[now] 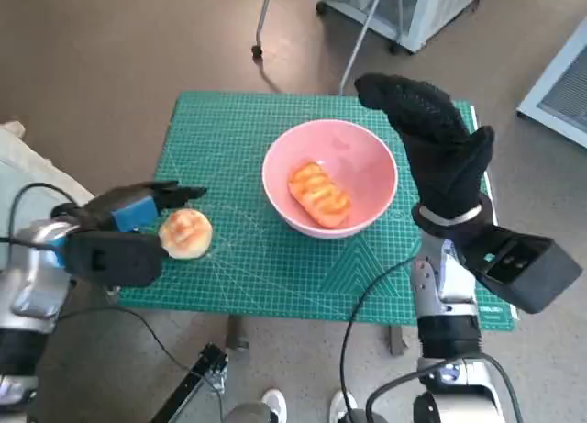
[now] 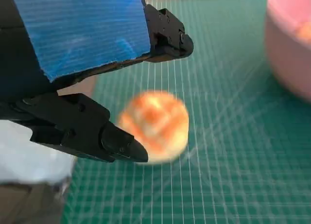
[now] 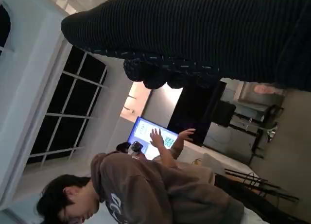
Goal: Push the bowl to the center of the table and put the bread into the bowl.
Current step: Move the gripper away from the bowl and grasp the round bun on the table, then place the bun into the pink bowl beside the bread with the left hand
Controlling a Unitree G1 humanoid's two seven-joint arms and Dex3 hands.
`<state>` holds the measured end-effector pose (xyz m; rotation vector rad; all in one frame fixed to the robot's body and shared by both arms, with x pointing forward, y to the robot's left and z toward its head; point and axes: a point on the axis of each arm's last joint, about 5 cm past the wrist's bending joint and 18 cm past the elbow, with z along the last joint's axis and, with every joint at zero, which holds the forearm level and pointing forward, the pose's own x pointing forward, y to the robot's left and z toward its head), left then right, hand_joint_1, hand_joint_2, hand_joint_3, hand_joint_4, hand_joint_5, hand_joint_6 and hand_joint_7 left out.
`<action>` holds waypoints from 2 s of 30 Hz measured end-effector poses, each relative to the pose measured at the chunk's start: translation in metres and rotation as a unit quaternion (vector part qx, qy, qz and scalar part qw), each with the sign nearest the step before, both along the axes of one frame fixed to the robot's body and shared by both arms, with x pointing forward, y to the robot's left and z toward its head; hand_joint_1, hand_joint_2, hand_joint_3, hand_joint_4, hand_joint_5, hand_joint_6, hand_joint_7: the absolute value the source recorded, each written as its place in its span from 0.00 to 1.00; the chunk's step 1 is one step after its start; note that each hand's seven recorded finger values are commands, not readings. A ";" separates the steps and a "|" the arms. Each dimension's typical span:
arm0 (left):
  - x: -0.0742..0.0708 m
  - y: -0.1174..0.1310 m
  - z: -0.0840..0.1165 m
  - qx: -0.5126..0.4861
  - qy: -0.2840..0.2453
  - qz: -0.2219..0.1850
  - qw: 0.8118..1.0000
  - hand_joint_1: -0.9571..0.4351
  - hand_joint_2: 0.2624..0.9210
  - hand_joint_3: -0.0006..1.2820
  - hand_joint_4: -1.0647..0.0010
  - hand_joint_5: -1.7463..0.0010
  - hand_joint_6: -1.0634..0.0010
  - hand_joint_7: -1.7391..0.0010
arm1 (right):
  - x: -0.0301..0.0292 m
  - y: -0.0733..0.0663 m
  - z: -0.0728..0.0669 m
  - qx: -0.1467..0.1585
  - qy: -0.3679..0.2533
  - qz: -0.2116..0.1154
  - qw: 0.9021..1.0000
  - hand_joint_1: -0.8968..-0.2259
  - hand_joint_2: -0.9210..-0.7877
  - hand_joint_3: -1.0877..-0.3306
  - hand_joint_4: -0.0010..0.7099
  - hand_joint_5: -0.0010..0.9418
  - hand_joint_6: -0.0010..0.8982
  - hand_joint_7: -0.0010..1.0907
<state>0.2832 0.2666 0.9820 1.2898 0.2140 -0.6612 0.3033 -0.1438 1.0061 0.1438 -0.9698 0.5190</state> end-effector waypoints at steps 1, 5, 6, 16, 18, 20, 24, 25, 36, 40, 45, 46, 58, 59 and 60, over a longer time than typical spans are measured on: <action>0.001 0.000 -0.004 0.002 0.005 0.002 1.000 0.61 0.84 0.01 0.85 1.00 0.69 0.98 | -0.0003 0.000 0.000 0.000 -0.001 0.000 1.000 0.23 0.00 0.47 0.42 0.05 0.02 0.87; 0.007 -0.001 -0.015 0.014 0.018 0.009 1.000 0.62 0.86 0.01 0.80 0.99 0.67 0.98 | -0.0012 -0.001 0.001 -0.003 -0.004 -0.002 1.000 0.26 0.00 0.47 0.42 0.05 0.01 0.88; 0.008 -0.002 -0.017 0.017 0.017 0.010 1.000 0.62 0.86 0.01 0.79 0.99 0.66 0.97 | -0.0013 -0.001 0.001 -0.004 -0.004 -0.003 1.000 0.26 0.00 0.47 0.42 0.05 0.01 0.88; 0.022 -0.006 -0.027 0.057 0.006 0.014 0.998 0.59 0.99 0.08 0.42 0.92 0.47 0.66 | -0.0020 -0.003 0.001 -0.014 -0.011 -0.010 1.000 0.27 0.00 0.46 0.42 0.05 0.00 0.87; 0.024 -0.007 -0.026 0.067 0.001 0.014 0.998 0.60 0.99 0.11 0.42 0.68 0.50 0.45 | -0.0020 -0.003 0.002 -0.015 -0.012 -0.011 1.000 0.27 0.00 0.46 0.42 0.05 0.00 0.86; 0.026 -0.007 -0.025 0.078 -0.003 0.012 0.997 0.65 1.00 0.12 0.44 0.49 0.51 0.34 | -0.0021 -0.004 0.002 -0.016 -0.012 -0.012 1.000 0.27 0.00 0.45 0.42 0.05 0.00 0.86; 0.029 -0.007 -0.017 0.085 -0.014 0.009 0.996 0.68 1.00 0.11 0.43 0.34 0.48 0.29 | -0.0026 -0.005 0.003 -0.017 -0.016 -0.015 1.000 0.28 0.00 0.45 0.42 0.05 0.00 0.86; 0.029 -0.007 -0.014 0.085 -0.019 0.007 0.996 0.68 1.00 0.10 0.43 0.32 0.48 0.29 | -0.0028 -0.005 0.003 -0.017 -0.018 -0.016 1.000 0.28 0.00 0.45 0.42 0.05 0.00 0.86; 0.023 -0.018 0.038 -0.019 -0.180 -0.040 0.983 0.69 1.00 0.10 0.42 0.31 0.47 0.27 | -0.0023 -0.008 0.002 -0.019 -0.017 -0.019 0.999 0.27 0.00 0.44 0.42 0.05 0.00 0.86; 0.021 -0.029 0.064 -0.051 -0.244 -0.074 0.966 0.69 1.00 0.10 0.42 0.31 0.47 0.27 | -0.0018 -0.007 0.002 -0.018 -0.015 -0.016 1.000 0.27 0.00 0.44 0.42 0.05 0.00 0.86; 0.023 -0.052 0.093 -0.085 -0.309 -0.117 0.940 0.69 1.00 0.10 0.42 0.31 0.46 0.27 | -0.0014 -0.007 0.002 -0.018 -0.012 -0.011 1.000 0.27 0.00 0.44 0.42 0.05 0.00 0.86; 0.024 -0.057 0.097 -0.092 -0.320 -0.125 0.935 0.69 1.00 0.09 0.42 0.31 0.46 0.28 | -0.0013 -0.006 0.002 -0.019 -0.012 -0.009 1.000 0.27 0.00 0.44 0.42 0.05 0.00 0.86; 0.038 -0.129 0.111 -0.151 -0.363 -0.223 0.892 0.69 1.00 0.09 0.43 0.27 0.43 0.33 | -0.0004 -0.006 0.001 -0.018 -0.009 0.003 1.000 0.27 0.00 0.45 0.41 0.06 0.00 0.86; 0.041 -0.133 0.108 -0.157 -0.358 -0.228 0.892 0.69 1.00 0.10 0.44 0.25 0.43 0.34 | -0.0004 -0.006 0.001 -0.018 -0.009 0.003 1.000 0.27 0.00 0.45 0.41 0.06 0.00 0.86; 0.043 -0.137 0.106 -0.161 -0.353 -0.232 0.892 0.69 1.00 0.10 0.45 0.23 0.43 0.35 | -0.0004 -0.006 0.001 -0.018 -0.008 0.003 1.000 0.27 0.00 0.45 0.41 0.06 0.00 0.86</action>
